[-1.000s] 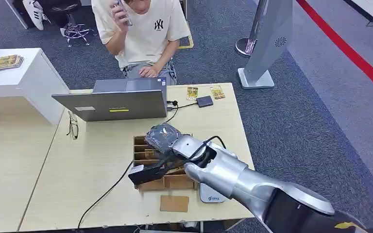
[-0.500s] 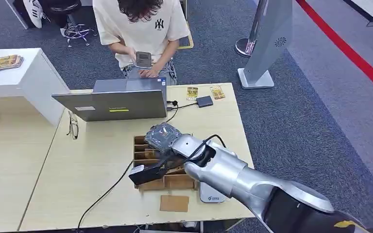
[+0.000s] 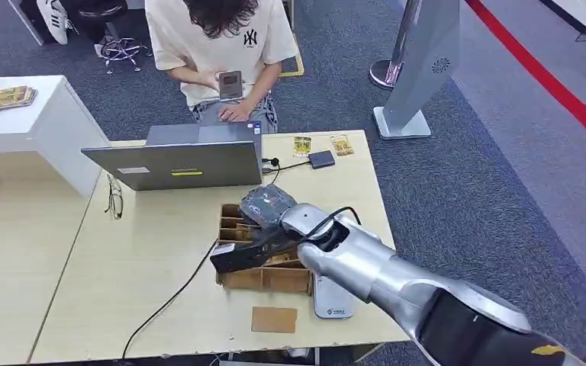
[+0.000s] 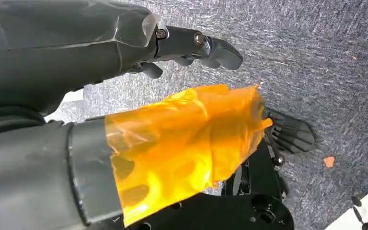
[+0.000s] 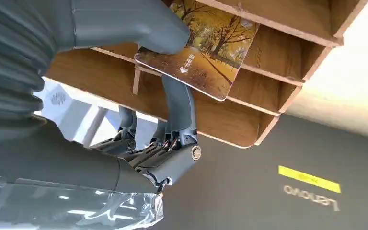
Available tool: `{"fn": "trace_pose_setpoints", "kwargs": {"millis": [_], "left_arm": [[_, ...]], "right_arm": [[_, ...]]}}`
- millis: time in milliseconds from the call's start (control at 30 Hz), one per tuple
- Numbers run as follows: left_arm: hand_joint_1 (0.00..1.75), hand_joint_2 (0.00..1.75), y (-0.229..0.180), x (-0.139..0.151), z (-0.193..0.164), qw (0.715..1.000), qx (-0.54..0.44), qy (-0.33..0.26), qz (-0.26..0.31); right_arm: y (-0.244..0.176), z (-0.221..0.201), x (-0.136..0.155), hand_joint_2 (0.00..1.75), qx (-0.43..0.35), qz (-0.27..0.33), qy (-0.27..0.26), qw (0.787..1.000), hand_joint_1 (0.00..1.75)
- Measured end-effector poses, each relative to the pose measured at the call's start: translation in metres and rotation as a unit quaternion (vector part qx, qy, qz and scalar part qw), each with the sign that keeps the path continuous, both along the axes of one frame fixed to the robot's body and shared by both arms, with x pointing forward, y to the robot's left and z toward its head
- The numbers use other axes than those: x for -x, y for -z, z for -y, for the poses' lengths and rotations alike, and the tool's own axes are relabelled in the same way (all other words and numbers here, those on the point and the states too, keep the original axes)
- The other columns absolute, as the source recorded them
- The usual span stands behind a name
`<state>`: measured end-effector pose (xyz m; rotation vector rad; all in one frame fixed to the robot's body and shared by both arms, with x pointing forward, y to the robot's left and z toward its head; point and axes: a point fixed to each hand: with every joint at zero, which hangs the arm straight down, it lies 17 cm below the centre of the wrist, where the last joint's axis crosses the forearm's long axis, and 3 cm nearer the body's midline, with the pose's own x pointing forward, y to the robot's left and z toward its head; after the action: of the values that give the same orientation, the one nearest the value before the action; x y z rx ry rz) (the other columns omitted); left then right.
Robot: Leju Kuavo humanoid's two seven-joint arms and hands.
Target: Pass the card to the sensor for recognition and then transmit it.
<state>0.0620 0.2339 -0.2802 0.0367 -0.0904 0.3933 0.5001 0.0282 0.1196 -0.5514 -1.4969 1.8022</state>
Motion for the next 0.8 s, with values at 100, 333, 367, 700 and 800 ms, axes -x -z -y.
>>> {"fn": "trace_pose_setpoints", "kwargs": {"millis": [100,333,367,700,800], "left_arm": [[0.0,0.0,0.0,0.0,0.0,1.0,0.0,0.0,0.0],[0.0,0.0,0.0,0.002,-0.002,1.0,-0.001,0.002,-0.001],[0.0,0.0,0.0,0.002,-0.002,1.0,-0.001,0.003,-0.003],[0.0,0.0,0.0,0.002,-0.005,1.0,-0.004,0.006,-0.003],[0.0,0.0,0.0,0.002,-0.005,1.0,-0.004,0.008,-0.003]], "right_arm": [[-0.001,0.005,-0.004,1.75,-0.011,-0.013,0.011,1.0,1.75],[-0.004,0.015,-0.013,1.75,-0.028,-0.044,0.03,0.998,1.75],[-0.004,0.017,-0.014,1.75,-0.031,-0.051,0.031,0.998,1.75],[-0.002,0.028,-0.022,1.75,-0.046,-0.097,0.043,0.993,1.75],[0.001,0.03,-0.021,1.75,-0.052,-0.117,0.044,0.991,1.75]]}}
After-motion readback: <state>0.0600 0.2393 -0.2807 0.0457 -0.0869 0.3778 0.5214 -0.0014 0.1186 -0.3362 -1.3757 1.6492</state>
